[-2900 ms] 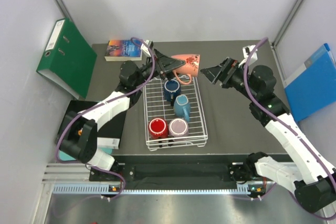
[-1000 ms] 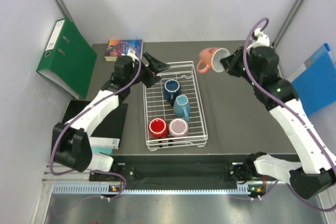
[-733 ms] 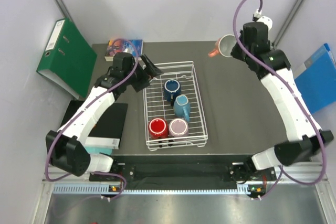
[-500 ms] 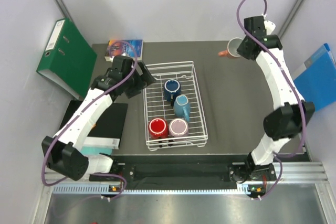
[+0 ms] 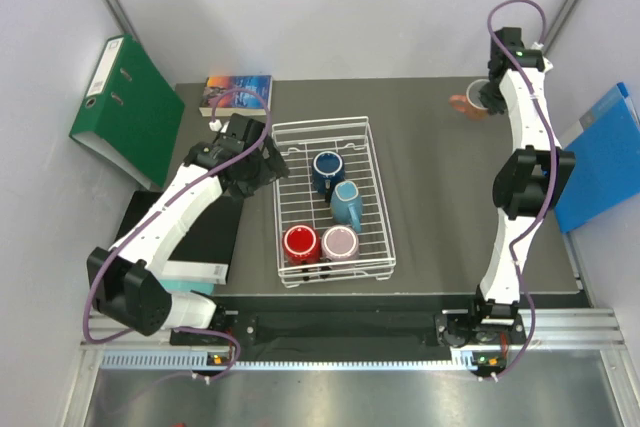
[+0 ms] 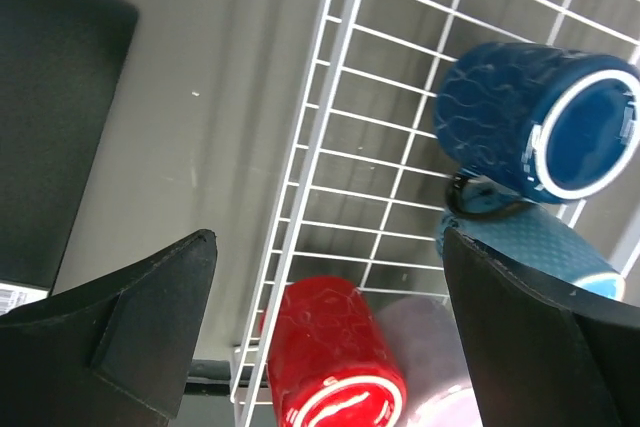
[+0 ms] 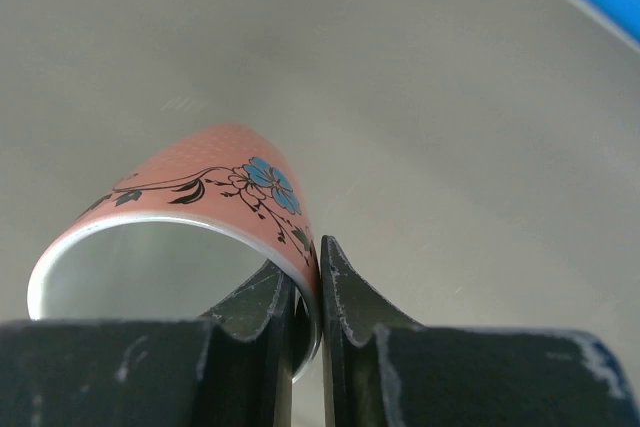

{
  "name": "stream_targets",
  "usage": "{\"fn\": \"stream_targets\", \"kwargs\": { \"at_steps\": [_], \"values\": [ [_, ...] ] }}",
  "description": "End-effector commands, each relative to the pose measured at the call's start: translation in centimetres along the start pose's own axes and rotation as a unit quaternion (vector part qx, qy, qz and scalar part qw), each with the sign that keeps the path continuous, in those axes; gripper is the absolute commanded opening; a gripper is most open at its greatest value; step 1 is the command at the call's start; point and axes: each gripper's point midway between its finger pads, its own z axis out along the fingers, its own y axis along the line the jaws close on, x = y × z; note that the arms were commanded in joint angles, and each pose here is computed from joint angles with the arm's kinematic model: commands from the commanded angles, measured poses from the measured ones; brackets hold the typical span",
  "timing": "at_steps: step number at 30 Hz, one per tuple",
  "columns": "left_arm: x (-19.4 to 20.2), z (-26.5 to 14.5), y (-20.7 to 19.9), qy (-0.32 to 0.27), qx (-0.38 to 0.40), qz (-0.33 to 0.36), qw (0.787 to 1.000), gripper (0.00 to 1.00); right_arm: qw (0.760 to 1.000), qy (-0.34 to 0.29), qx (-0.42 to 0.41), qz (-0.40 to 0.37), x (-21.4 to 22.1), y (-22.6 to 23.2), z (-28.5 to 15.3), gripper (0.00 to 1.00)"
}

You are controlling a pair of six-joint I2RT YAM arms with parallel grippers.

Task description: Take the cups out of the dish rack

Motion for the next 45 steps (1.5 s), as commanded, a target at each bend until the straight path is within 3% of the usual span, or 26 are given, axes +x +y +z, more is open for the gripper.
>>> {"fn": "stream_targets", "kwargs": {
  "at_steps": [1, 14, 35, 39, 45],
  "values": [
    [-1.0, 0.0, 0.0, -0.015, -0.012, 0.005, 1.0, 0.99, 0.999, -0.017, 0.004, 0.043, -2.6, -0.2, 1.9, 0.0],
    [1.7, 3.2, 0.7, 0.046, -0.041, -0.012, 0.998, 0.98, 0.998, 0.009, 0.061, 0.002, -2.4, -4.4, 6.5, 0.0],
    [3.0, 4.0, 0.2, 0.071, -0.035, -0.022, 0.997, 0.97, 0.997, 0.061, 0.05, -0.026, -1.3, -5.8, 10.4, 0.0],
    [2.8, 3.8, 0.0, 0.068, -0.031, -0.019, 0.997, 0.97, 0.997, 0.062, 0.038, -0.023, -1.1, -5.6, 10.0, 0.22],
    [3.1, 4.0, -0.5, 0.068, -0.026, -0.008, 0.997, 0.97, 0.999, 0.052, 0.004, -0.014, -1.8, -4.1, 8.0, 0.31]
  ]
}}
